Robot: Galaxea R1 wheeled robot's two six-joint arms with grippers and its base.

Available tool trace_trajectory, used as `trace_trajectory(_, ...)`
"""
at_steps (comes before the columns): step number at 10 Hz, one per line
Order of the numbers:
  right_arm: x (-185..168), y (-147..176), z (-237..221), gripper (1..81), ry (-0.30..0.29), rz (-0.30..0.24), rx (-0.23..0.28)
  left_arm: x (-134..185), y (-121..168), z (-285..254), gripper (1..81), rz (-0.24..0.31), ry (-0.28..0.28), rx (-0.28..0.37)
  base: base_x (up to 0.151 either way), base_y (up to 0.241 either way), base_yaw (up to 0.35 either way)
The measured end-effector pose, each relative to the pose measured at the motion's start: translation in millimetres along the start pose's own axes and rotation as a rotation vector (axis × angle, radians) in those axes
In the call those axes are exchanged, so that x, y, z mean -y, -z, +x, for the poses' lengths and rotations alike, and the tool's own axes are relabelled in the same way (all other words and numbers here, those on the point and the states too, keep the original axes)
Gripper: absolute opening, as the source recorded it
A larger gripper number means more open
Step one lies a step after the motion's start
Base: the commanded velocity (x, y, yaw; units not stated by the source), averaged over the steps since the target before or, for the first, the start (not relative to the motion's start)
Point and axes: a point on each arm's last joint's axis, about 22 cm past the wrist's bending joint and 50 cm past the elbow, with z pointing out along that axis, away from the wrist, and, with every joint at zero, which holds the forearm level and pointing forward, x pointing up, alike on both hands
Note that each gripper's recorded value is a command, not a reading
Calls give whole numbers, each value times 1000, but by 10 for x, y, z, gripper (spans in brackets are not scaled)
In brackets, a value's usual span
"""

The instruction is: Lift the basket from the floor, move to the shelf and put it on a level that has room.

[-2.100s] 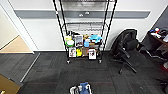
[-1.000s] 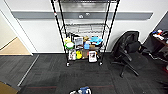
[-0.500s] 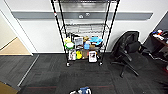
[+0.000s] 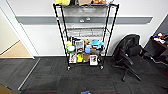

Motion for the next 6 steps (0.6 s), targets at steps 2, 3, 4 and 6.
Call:
trace_trajectory(2,157,-168,172,811,47,23,15,188,114,113,811,29,62,-59,0,0,0)
trace_trajectory(3,254,-258,305,811,75,37,17,292,165,151,811,45,81,-85,0,0,0)
trace_trajectory(4,348,-332,440,811,97,51,14,338,187,184,811,52,96,-107,0,0,0)
trace_trajectory(6,361,-394,550,811,87,52,11,236,99,272,811,37,107,-122,0,0,0)
